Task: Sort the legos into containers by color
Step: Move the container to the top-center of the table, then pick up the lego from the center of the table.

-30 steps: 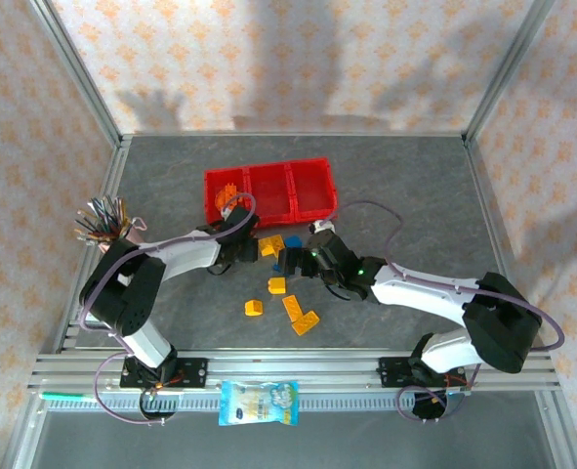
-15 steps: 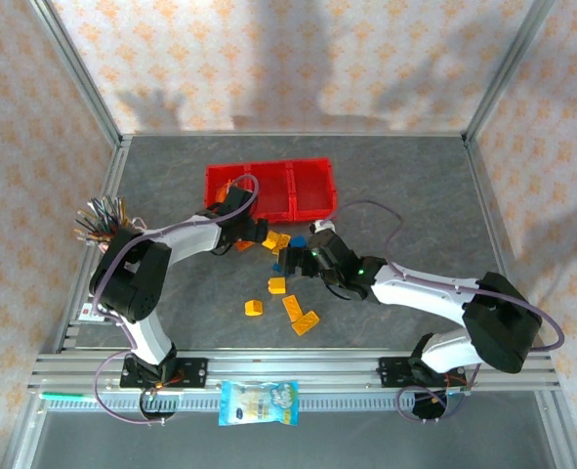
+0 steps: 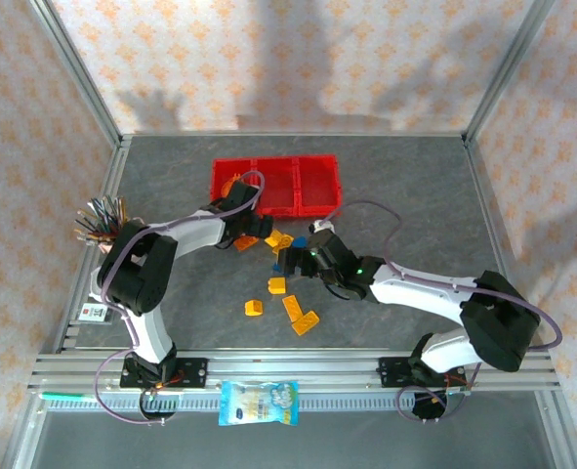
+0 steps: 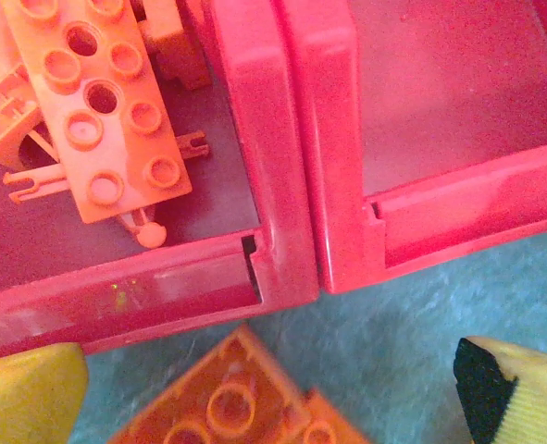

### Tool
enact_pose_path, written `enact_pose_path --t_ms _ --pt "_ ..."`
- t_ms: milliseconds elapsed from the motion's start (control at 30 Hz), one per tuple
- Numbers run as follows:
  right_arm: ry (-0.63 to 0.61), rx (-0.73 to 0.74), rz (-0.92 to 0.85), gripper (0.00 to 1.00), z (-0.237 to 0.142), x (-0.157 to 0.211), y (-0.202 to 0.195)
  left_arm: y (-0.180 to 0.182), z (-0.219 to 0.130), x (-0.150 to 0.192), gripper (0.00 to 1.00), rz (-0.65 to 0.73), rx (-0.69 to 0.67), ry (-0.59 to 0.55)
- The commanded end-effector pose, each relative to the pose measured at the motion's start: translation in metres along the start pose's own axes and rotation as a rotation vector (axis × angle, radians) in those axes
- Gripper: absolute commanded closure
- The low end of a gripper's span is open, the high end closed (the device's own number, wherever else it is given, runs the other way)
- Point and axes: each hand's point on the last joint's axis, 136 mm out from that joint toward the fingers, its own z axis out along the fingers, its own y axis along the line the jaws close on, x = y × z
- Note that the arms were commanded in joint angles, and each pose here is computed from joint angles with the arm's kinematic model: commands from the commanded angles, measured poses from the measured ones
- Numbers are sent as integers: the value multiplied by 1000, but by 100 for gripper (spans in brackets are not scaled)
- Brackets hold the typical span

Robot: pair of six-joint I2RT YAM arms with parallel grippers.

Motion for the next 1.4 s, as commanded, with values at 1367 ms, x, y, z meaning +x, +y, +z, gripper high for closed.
enact_pose_path --t_ms 1367 --pt "-34 -17 8 0 -2 -14 8 35 -3 30 14 -432 -106 49"
